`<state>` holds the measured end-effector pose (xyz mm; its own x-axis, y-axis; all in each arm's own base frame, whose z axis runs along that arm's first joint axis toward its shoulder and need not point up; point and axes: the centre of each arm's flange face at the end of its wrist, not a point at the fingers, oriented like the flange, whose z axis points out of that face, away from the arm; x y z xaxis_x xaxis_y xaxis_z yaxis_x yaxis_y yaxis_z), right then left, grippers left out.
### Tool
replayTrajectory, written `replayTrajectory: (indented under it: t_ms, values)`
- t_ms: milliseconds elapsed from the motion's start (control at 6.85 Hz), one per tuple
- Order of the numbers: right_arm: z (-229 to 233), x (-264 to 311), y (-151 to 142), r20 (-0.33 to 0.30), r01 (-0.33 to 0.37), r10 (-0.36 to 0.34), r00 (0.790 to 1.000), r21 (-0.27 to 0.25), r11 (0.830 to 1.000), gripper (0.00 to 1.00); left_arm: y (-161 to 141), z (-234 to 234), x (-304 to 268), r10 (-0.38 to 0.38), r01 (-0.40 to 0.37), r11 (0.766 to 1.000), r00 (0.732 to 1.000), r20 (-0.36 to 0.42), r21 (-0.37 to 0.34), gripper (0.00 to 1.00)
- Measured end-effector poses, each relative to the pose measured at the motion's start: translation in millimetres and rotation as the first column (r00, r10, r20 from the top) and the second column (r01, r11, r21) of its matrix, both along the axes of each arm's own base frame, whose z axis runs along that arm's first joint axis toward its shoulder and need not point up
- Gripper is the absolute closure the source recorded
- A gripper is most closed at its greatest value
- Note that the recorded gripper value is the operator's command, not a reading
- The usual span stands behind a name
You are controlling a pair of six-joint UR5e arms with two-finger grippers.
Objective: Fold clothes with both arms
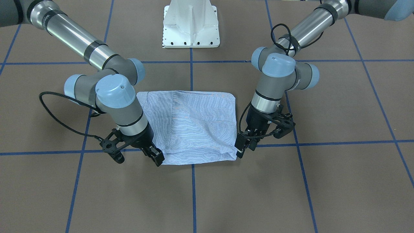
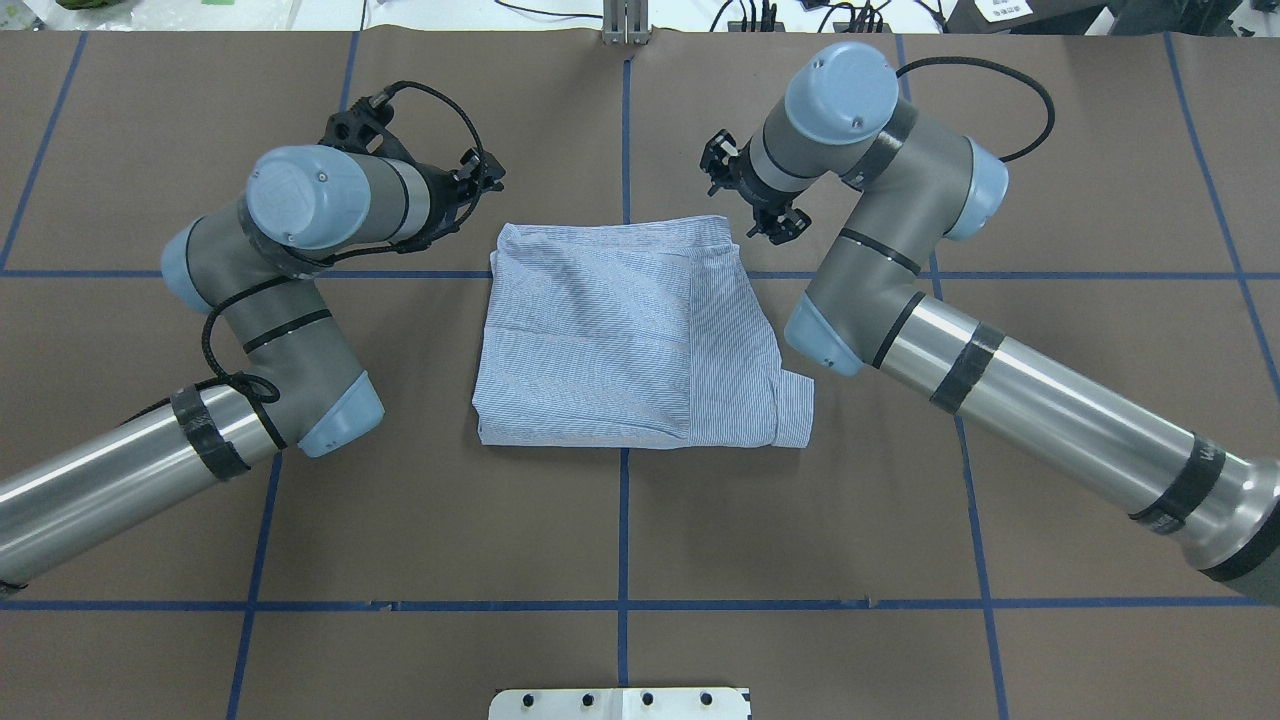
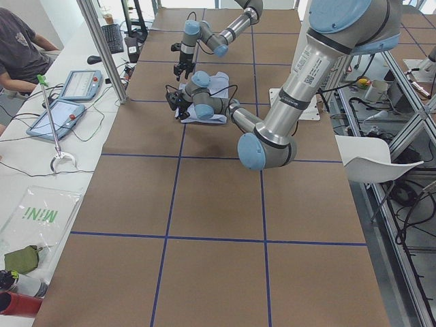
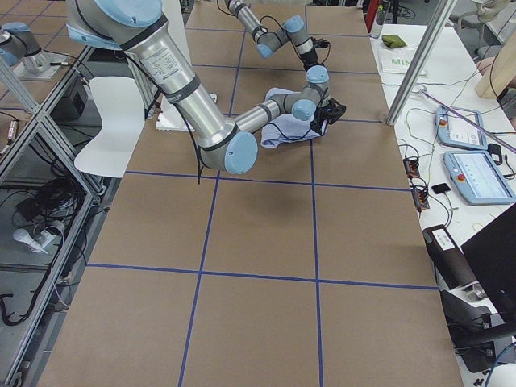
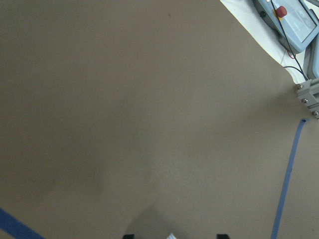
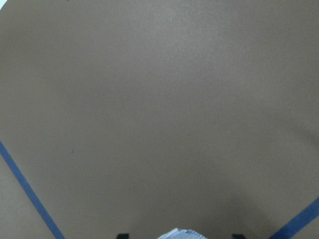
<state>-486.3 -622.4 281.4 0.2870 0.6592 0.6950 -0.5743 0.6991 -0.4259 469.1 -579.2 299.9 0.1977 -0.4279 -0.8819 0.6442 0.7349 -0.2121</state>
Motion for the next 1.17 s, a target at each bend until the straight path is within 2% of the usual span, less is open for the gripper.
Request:
replayTrajectory:
  t_ms: [146, 292, 438, 584, 730, 876, 1022, 1168]
  values:
    - [4, 26, -11, 0.002, 0.009, -0.009, 1.000, 0.014, 1.000, 0.00, -7, 1, -21, 0.046, -0.046, 0.998, 0.999, 0.012, 0.030, 0.00]
    - [23, 59, -16, -0.015, 0.031, -0.031, 0.999, 0.043, 0.999, 0.00, -8, 7, -55, 0.101, -0.104, 0.990, 0.994, 0.043, 0.090, 0.00]
    - [53, 93, -12, -0.063, 0.084, -0.078, 0.995, 0.101, 0.991, 0.00, -3, 22, -97, 0.161, -0.177, 0.970, 0.982, 0.103, 0.169, 0.00]
    - [82, 129, -6, -0.139, 0.166, -0.142, 0.980, 0.182, 0.969, 0.00, 3, 42, -141, 0.201, -0.244, 0.937, 0.962, 0.186, 0.248, 0.00]
    - [106, 174, -1, -0.226, 0.264, -0.209, 0.952, 0.254, 0.931, 0.00, 7, 68, -198, 0.222, -0.312, 0.895, 0.932, 0.288, 0.318, 0.00]
    - [122, 228, 5, -0.293, 0.356, -0.271, 0.917, 0.289, 0.889, 0.00, 8, 102, -266, 0.235, -0.385, 0.849, 0.889, 0.393, 0.362, 0.00]
    - [136, 293, 16, -0.345, 0.434, -0.325, 0.880, 0.308, 0.847, 0.00, 13, 144, -346, 0.244, -0.477, 0.790, 0.822, 0.515, 0.387, 0.00]
    - [154, 353, 39, -0.394, 0.502, -0.370, 0.842, 0.319, 0.804, 0.00, 22, 178, -406, 0.254, -0.558, 0.738, 0.750, 0.610, 0.379, 0.00]
